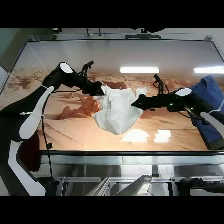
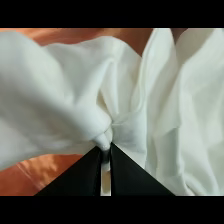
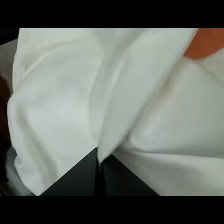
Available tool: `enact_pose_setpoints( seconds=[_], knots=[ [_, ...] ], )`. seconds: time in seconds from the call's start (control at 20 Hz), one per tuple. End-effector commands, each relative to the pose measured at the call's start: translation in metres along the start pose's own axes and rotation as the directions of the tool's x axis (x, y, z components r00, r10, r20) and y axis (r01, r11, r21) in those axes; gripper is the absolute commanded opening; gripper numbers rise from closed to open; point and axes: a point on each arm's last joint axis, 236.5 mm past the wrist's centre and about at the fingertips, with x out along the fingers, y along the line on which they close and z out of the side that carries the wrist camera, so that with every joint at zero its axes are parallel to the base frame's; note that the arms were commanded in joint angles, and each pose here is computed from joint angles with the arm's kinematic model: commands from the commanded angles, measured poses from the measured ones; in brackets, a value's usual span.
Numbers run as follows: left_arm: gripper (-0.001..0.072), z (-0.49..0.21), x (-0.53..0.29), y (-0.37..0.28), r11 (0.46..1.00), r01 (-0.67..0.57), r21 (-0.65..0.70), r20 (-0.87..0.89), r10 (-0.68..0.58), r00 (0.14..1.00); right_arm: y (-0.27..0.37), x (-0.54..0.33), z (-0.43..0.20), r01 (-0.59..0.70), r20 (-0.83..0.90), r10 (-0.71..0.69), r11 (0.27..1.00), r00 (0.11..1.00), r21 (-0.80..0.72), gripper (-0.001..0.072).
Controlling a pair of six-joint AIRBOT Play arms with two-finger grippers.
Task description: Fold the shirts.
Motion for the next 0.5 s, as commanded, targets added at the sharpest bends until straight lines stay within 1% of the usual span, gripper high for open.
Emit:
enact_pose_setpoints(
  seconds=[0.0,0.15,0.3,0.45],
  knots=[
    [0.0024,0.015,-0.043,-0.005,1.0,-0.004,0.018,0.063,0.003,0.998,0.018,-0.036,0.026,-0.008,0.099,0.012,0.999,0.995,-0.043,0.0015],
    [0.0025,0.023,-0.081,-0.01,0.999,-0.014,0.036,0.121,0.01,0.993,0.034,-0.071,0.045,-0.006,0.189,0.022,0.997,0.982,-0.083,0.0015],
    [0.0024,0.018,-0.119,-0.029,0.997,-0.015,0.071,0.142,0.004,0.99,0.057,-0.097,0.055,-0.017,0.256,0.051,0.991,0.965,-0.134,0.0015],
    [0.0025,0.013,-0.163,-0.058,0.991,-0.03,0.13,0.191,0.004,0.982,0.108,-0.129,0.065,-0.077,0.346,0.161,0.966,0.924,-0.246,0.0015]
  ],
)
